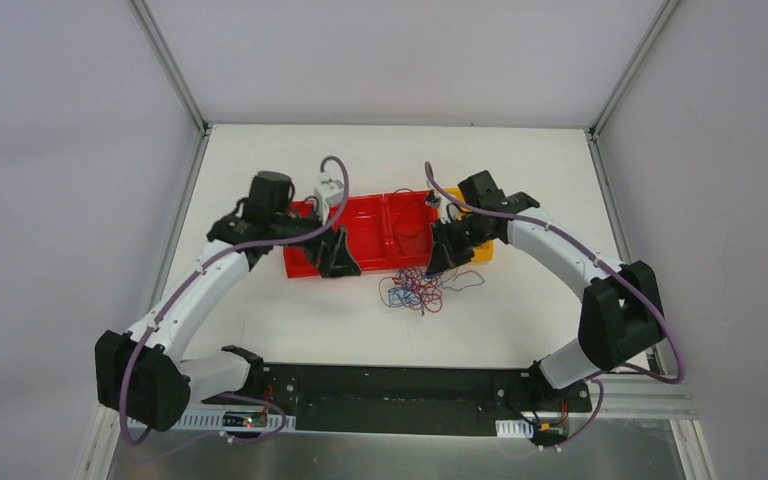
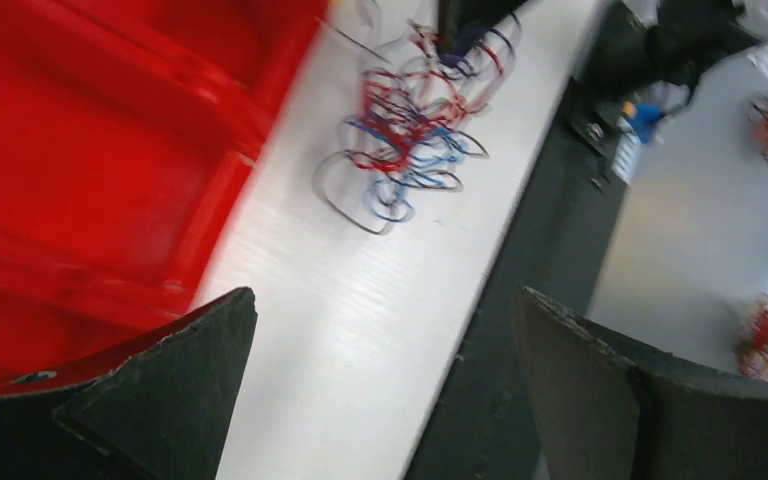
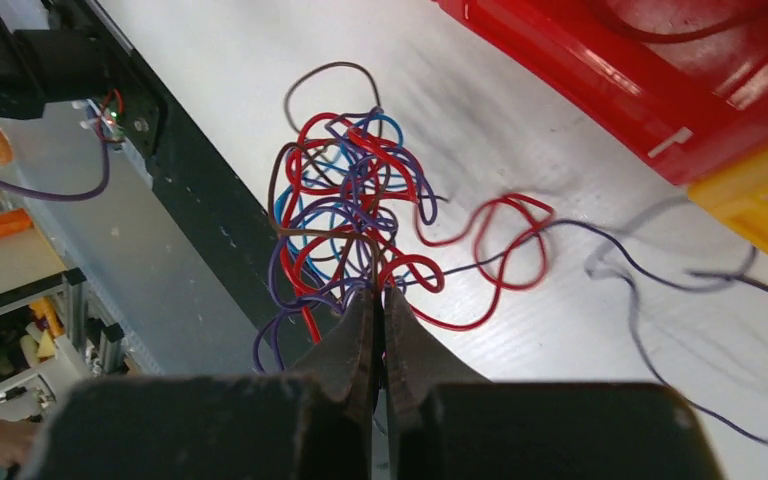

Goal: Untangle the cables

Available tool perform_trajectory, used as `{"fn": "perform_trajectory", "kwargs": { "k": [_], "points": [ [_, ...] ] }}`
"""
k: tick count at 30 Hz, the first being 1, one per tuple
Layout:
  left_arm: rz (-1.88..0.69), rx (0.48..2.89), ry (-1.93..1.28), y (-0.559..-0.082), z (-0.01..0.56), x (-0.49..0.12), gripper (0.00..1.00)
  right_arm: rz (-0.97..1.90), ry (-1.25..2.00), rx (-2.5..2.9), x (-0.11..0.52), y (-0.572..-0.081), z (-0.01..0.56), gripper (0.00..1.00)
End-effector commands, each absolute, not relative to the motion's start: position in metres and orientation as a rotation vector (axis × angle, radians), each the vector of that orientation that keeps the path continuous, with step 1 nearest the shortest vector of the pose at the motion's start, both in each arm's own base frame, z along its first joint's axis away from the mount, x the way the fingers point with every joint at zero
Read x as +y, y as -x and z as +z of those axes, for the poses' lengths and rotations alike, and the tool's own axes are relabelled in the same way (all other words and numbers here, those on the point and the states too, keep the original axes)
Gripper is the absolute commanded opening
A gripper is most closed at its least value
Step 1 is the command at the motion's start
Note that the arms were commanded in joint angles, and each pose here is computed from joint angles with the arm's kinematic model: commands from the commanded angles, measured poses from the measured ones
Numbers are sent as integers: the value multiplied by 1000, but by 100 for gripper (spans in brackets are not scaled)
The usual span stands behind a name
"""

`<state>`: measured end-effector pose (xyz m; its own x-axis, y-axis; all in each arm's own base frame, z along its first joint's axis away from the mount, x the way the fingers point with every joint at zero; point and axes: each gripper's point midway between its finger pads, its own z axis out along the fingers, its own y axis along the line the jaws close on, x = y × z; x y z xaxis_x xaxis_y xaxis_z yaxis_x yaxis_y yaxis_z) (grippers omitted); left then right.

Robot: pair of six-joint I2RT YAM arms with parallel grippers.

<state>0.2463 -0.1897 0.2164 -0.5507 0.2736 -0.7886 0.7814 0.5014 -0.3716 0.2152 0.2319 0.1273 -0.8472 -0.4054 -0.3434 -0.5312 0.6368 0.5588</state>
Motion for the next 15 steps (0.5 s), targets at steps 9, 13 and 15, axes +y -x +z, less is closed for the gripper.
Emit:
{"fn": "perform_trajectory", "kwargs": {
  "k": [9, 13, 15],
  "points": [
    [-1118, 2000, -918, -215, 140, -278, 73, 1117, 748, 2743, 246, -204, 102, 0],
    [-1116, 2115, -773, -228, 113, -285, 70, 1057, 664, 2909, 237, -198, 78, 0],
    [-1080, 2165, -733, -230, 98, -287, 66, 1019, 642, 2939, 232, -196, 70, 0]
  ]
}}
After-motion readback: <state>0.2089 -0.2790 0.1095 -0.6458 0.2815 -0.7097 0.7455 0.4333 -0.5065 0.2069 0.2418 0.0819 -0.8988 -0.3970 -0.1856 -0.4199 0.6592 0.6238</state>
